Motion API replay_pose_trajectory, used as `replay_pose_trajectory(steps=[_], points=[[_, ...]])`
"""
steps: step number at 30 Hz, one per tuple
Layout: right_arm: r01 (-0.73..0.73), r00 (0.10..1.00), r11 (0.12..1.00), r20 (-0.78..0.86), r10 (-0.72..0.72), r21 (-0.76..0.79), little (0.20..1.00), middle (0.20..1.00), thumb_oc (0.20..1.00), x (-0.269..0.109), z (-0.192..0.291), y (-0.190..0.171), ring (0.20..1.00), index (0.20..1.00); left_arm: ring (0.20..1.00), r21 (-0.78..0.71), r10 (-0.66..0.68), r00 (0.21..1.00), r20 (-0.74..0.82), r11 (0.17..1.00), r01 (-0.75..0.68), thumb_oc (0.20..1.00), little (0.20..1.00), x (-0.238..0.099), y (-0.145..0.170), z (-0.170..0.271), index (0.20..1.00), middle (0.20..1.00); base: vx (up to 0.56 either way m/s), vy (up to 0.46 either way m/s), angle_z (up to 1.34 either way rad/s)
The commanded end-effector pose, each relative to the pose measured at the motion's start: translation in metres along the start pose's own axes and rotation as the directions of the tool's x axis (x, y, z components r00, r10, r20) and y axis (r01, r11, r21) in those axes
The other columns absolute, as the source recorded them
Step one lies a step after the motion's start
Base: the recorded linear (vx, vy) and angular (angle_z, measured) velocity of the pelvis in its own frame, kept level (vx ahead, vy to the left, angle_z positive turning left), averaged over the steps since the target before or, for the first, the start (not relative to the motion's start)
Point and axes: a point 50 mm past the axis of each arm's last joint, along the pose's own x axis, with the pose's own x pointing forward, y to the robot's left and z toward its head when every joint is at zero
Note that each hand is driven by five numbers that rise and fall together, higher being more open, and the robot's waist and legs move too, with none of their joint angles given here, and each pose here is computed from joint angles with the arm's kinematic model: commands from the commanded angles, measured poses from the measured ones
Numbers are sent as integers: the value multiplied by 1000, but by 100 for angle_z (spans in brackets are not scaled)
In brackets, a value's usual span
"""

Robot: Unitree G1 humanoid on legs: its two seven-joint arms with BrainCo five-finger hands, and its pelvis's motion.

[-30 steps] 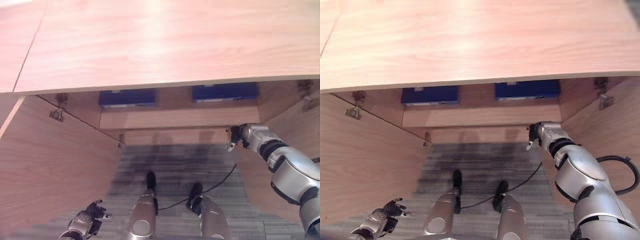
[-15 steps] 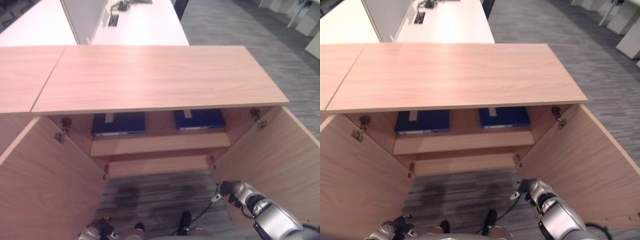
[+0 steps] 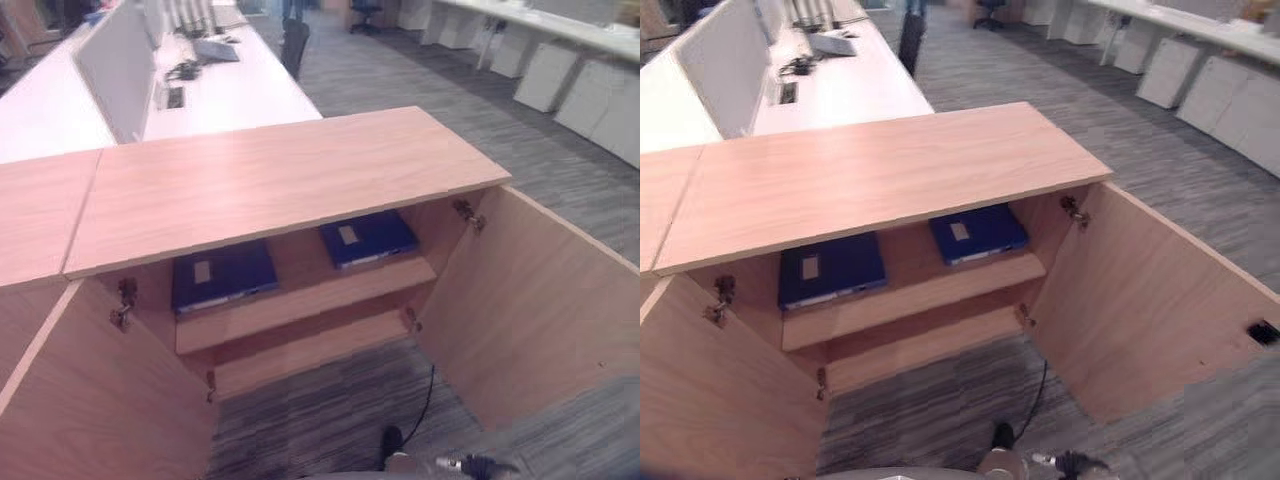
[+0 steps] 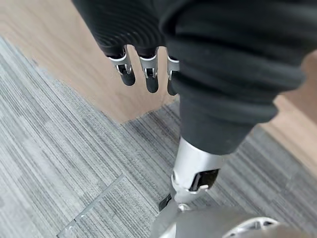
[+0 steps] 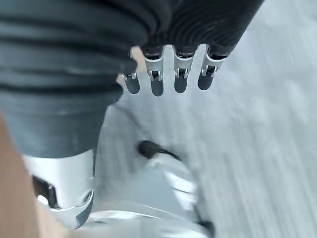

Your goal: Put the empty folder in the office cabinet

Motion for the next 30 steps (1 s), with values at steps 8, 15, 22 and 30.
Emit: replay_pose_trajectory(steps=[8,15,22,30], points=[[152,988,975,-31,-149,165,1000,1000,1000,-3,-2,-36,1000,1000,1000,-128,65,998,-8,990,-65,1000,1000,1,12,8,1000,1000,-82,-55,-71],[223,973,952,15,-232,207,1000,1000,1000,-6,5,-55,1000,1000,1000,-134,117,993,-23,984,-119,1000,1000,0,27,2,1000,1000,-19,-197,-79],[376,858,900,284,-428,221,1000,1000,1000,-31,71,-113,1000,1000,1000,-204,136,991,-1,970,-133,1000,1000,0,27,6,1000,1000,-15,-224,-32],[563,495,775,632,-596,289,1000,1000,1000,-112,165,-184,1000,1000,1000,-155,88,996,-7,984,-88,1000,1000,-1,4,-6,1000,1000,-34,-228,-9]])
